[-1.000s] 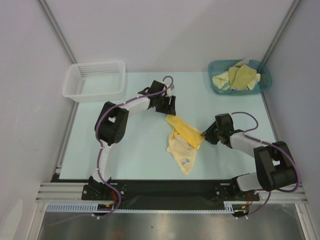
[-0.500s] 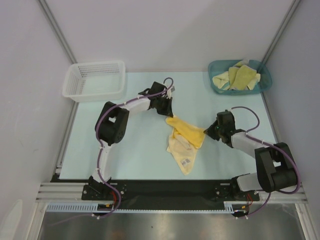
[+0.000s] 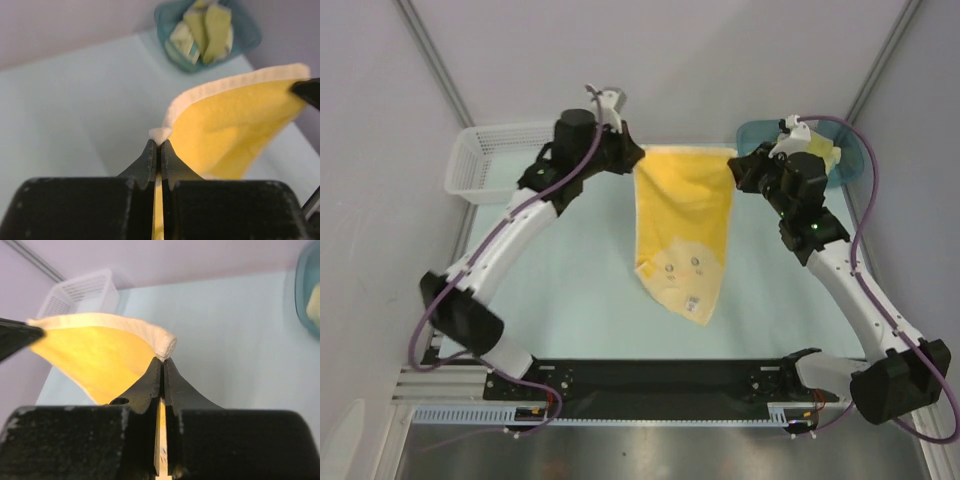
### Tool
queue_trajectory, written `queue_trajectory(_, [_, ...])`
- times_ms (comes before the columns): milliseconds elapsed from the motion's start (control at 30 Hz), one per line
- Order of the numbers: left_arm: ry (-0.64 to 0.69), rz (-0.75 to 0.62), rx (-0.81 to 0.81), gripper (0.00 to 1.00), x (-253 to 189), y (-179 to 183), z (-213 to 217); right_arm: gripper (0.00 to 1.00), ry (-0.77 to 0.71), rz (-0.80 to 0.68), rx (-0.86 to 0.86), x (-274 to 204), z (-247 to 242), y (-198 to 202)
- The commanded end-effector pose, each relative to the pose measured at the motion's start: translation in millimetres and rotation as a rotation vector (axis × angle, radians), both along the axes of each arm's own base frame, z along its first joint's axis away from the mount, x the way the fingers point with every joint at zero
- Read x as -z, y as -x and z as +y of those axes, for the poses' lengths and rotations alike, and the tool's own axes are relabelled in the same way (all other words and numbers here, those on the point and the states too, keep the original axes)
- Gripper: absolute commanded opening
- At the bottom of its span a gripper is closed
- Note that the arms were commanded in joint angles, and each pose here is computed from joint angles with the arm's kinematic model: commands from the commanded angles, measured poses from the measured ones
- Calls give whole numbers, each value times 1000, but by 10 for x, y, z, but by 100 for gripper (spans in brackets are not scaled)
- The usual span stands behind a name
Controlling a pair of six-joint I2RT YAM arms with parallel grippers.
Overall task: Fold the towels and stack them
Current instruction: Flatten out the crumpled towel
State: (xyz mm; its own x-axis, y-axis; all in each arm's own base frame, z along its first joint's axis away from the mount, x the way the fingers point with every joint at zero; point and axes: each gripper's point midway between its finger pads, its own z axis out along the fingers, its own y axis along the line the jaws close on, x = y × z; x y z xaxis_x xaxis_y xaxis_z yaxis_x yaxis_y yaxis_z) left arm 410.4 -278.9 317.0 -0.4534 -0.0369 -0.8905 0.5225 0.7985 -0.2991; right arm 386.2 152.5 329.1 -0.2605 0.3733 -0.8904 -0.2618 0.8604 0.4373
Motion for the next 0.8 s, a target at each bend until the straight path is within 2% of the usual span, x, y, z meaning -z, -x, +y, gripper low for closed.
queue_trajectory(0, [105, -182, -71, 0, -849, 333, 295, 0, 78, -218, -135, -751, 177, 344])
queue_trajectory(67, [130, -222, -41, 0, -979, 579, 318, 0, 113, -284, -176, -915, 258, 554])
queue_trajectory(100, [167, -282, -33, 0, -1230, 811, 414, 0, 117, -298, -190, -968, 285, 665])
queue_trajectory(133, [171, -282, -26, 0, -1202, 918, 436, 0, 98, -349, -239, -1132, 369, 931])
queue_trajectory(267, [245, -317, 76, 1, -1353, 1588, 456, 0, 38, -401, -347, -1318, 449, 1573])
queue_trajectory(367, [321, -324, 176, 0, -1374, 2031, 439, 0, -40, -431, -432, -1361, 465, 1986])
queue_trajectory(467, [377, -308, 234, 0, -1363, 2312, 434, 0, -99, -445, -491, -1393, 471, 2222])
queue_trajectory(633, [416, -296, 236, 0, -1505, 2457, 493, 0, -132, -443, -516, -1498, 434, 2361])
queue_trajectory(767, [356, -259, 111, 0, -1485, 2224, 557, 0, -86, -433, -420, -1504, 358, 2177])
